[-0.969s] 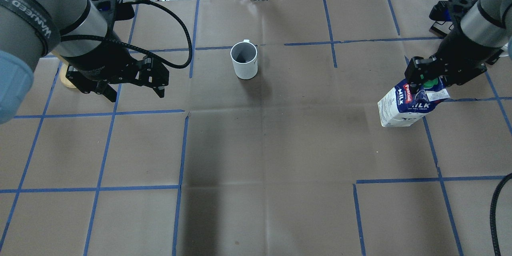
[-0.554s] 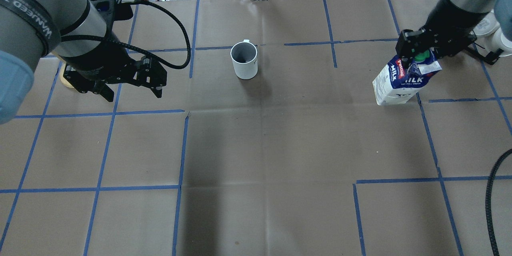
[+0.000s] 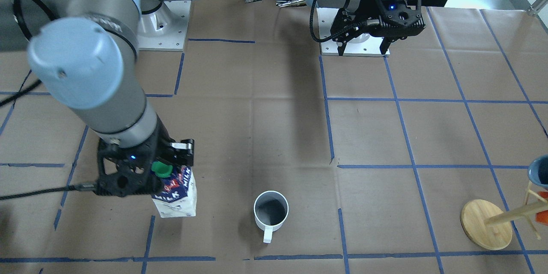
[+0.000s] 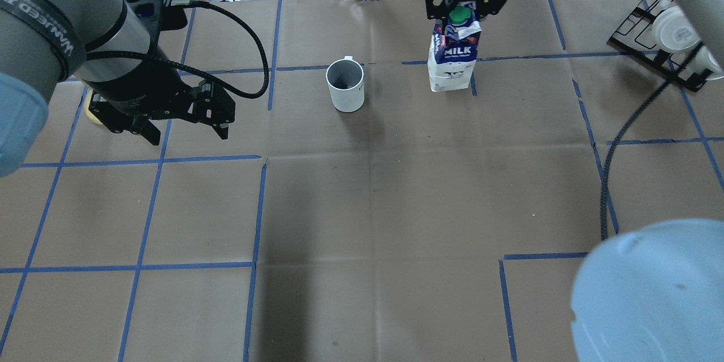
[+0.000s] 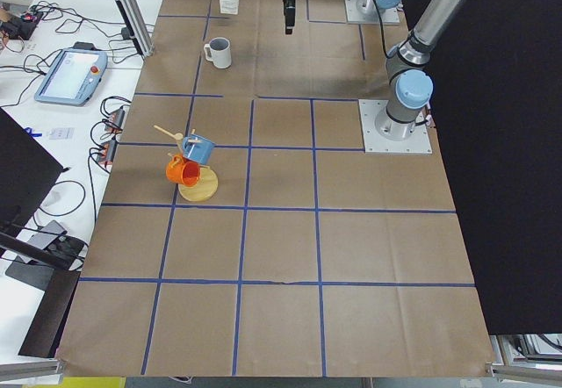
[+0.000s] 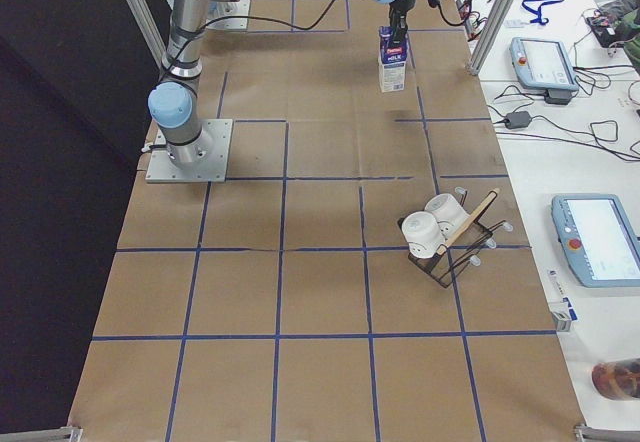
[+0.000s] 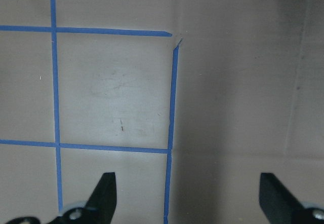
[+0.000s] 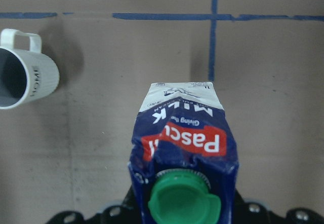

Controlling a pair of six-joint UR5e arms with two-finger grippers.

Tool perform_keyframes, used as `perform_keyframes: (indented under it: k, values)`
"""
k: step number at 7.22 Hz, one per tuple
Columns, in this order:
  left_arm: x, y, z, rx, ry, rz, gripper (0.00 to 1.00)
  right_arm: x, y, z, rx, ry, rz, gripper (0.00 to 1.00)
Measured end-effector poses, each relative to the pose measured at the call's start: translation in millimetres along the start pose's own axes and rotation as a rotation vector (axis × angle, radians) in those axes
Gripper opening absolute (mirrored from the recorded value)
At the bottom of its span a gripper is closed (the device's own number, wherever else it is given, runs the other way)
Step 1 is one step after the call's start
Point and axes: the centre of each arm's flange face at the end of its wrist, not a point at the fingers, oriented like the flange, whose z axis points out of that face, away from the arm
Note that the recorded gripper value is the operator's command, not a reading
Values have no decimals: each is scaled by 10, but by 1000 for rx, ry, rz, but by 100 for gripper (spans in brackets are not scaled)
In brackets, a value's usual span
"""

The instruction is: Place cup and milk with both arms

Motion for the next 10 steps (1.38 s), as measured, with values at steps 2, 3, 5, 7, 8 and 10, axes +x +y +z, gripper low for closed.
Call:
perform_keyframes:
  k: [2,3,5,7,8,10]
  values:
    - [0,1,0,0,-1,0,100,-528,-288,354,-12,-2,4,54]
    - [2,1,0,0,-1,1,100,-700,-332,525,-29,-11,0,54]
    - [4,0,-3,3,-1,0,100,-861,-360,720,-56,-43,4,54]
    - [1,-15,-9,12,0,-1,100,-880,-386,857,-76,-45,13,75]
    - [1,-19,-10,14,0,-2,100,-880,-395,896,-81,-43,15,100]
    - [1,-21,-11,15,1,-2,100,-841,-419,871,-74,-44,21,100]
